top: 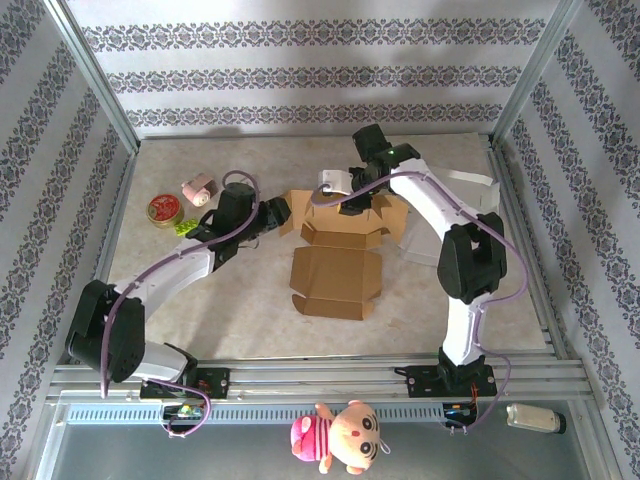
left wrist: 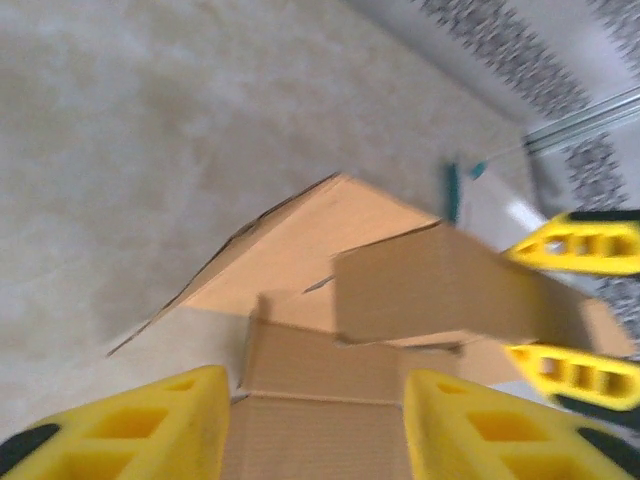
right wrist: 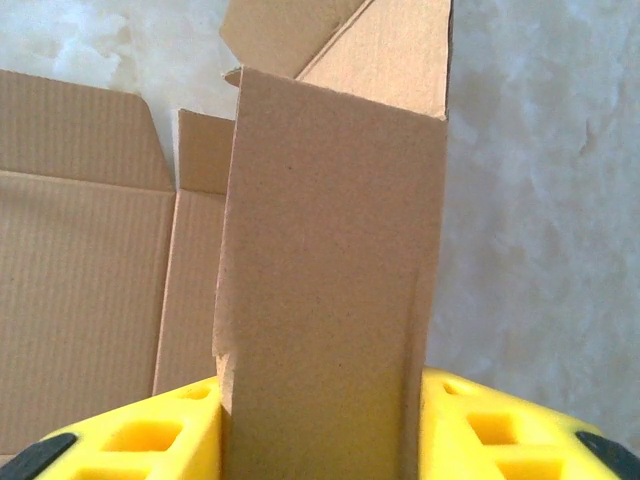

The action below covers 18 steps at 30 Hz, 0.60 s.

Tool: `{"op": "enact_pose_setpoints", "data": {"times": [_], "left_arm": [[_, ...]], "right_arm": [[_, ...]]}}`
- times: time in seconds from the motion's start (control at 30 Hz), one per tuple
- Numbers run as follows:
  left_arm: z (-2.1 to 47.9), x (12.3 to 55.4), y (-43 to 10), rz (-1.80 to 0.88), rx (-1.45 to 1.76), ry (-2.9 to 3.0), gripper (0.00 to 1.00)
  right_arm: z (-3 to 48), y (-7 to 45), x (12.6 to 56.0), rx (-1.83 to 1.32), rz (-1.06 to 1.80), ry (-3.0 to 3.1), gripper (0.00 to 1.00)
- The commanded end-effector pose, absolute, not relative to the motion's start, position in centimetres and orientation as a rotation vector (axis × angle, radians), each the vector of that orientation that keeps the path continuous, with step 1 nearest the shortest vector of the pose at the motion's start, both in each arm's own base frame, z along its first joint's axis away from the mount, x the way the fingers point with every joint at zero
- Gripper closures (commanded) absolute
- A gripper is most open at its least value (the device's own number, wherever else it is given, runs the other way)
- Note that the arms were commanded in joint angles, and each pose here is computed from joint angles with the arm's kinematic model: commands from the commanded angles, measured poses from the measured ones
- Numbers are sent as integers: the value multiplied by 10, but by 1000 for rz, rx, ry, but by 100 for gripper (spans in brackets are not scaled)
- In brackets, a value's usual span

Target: Fold the paper box

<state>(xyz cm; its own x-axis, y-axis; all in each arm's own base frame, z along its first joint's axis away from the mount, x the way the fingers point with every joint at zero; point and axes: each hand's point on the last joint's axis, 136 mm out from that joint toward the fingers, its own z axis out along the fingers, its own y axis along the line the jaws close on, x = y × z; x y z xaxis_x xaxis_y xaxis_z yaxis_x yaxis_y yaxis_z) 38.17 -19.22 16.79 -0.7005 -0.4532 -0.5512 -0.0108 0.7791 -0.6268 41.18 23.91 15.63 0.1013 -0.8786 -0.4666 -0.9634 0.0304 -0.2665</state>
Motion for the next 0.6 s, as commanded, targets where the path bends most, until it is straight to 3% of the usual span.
{"op": "enact_pose_setpoints", "data": {"times": [0.0,0.37,0.57], "left_arm": [[130,369,-200,-666,-242,2367,57],[78,396,-233,-568,-143,2524,56],[71,402,-267,-788,-92,2516,58]], "right_arm": [[167,237,415,-1861,81,1759,56],[162,235,405,-1867,39,1771,56],[163,235,407,-1848,37,1773,55]]}}
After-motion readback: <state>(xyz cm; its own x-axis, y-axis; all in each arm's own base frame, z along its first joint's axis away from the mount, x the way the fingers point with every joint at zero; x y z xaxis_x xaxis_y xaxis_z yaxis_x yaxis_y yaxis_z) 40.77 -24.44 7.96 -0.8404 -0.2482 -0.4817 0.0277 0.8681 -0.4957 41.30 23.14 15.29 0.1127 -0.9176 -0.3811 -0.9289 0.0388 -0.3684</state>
